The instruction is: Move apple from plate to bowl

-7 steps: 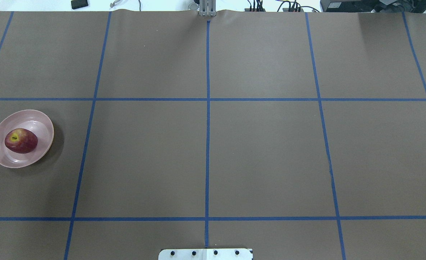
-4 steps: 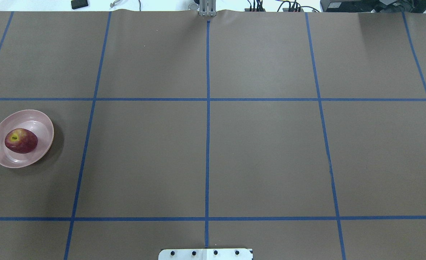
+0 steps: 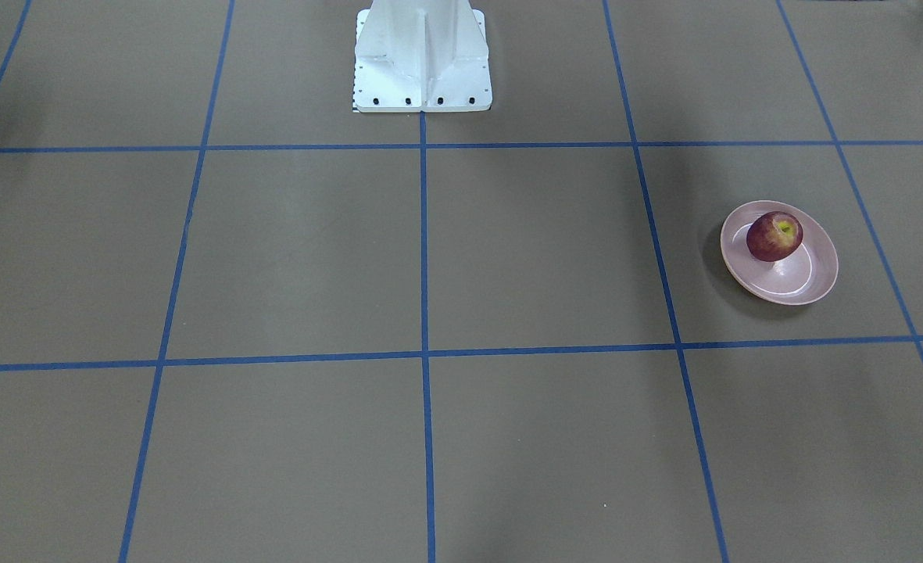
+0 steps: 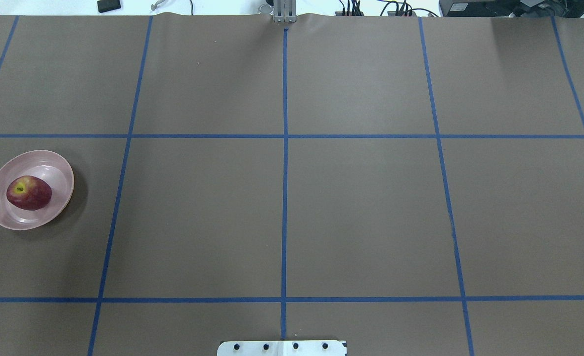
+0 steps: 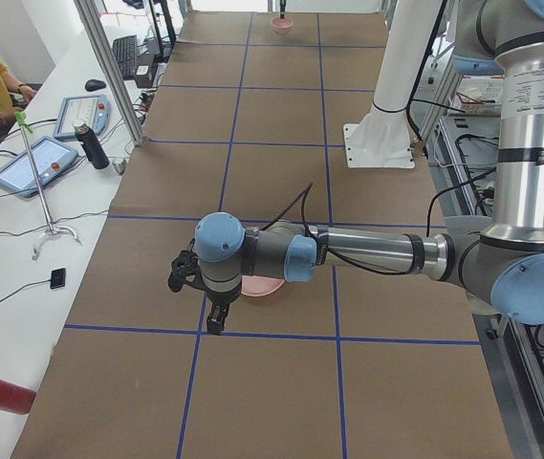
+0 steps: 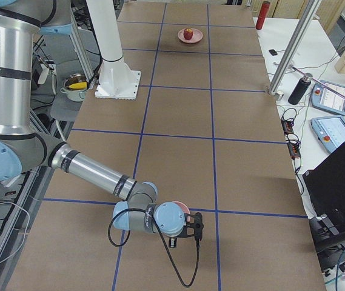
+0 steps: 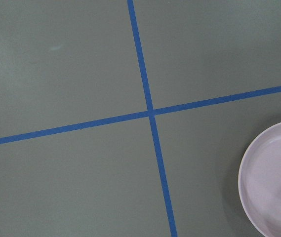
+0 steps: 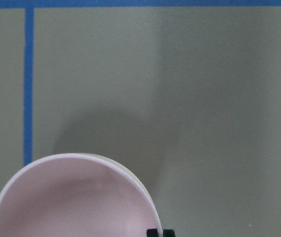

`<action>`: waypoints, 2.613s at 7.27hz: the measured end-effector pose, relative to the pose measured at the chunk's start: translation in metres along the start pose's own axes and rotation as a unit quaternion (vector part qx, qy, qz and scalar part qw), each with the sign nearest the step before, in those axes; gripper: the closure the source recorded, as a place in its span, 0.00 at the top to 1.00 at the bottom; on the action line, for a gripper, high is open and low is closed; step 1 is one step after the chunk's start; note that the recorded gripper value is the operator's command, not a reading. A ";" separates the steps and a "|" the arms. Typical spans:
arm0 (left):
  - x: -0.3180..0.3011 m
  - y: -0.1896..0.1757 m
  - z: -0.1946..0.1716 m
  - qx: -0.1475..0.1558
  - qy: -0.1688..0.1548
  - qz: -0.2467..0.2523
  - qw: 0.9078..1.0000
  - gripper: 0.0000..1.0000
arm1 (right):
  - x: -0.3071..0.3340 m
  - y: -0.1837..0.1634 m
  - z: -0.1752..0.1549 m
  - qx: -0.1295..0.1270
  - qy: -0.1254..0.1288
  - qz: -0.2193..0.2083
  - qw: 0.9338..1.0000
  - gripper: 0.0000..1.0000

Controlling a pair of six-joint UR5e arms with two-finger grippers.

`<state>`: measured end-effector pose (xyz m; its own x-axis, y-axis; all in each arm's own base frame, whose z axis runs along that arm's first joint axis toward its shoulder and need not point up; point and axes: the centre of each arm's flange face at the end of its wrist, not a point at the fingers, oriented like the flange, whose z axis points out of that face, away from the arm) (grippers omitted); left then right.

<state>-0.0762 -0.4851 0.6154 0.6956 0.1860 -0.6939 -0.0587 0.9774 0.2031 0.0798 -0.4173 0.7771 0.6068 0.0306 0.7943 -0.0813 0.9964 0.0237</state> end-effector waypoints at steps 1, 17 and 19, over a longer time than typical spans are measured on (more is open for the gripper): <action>0.000 0.000 0.000 0.000 0.000 0.000 1.000 0.98 | -0.036 -0.021 -0.014 0.013 -0.016 0.020 1.000 0.00; -0.002 0.001 0.002 -0.003 0.000 -0.003 1.000 0.98 | -0.854 0.008 0.140 0.004 0.032 0.231 0.973 0.00; -0.002 0.001 0.002 -0.003 0.000 -0.003 1.000 0.98 | -0.842 0.016 0.155 0.004 0.013 0.223 0.975 0.00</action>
<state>-0.0763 -0.4849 0.6188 0.6955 0.1809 -0.6954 -0.0587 0.9789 0.1960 -0.5545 -0.4398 0.2026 0.5299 0.4619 0.7113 -0.3471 0.8833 -0.3150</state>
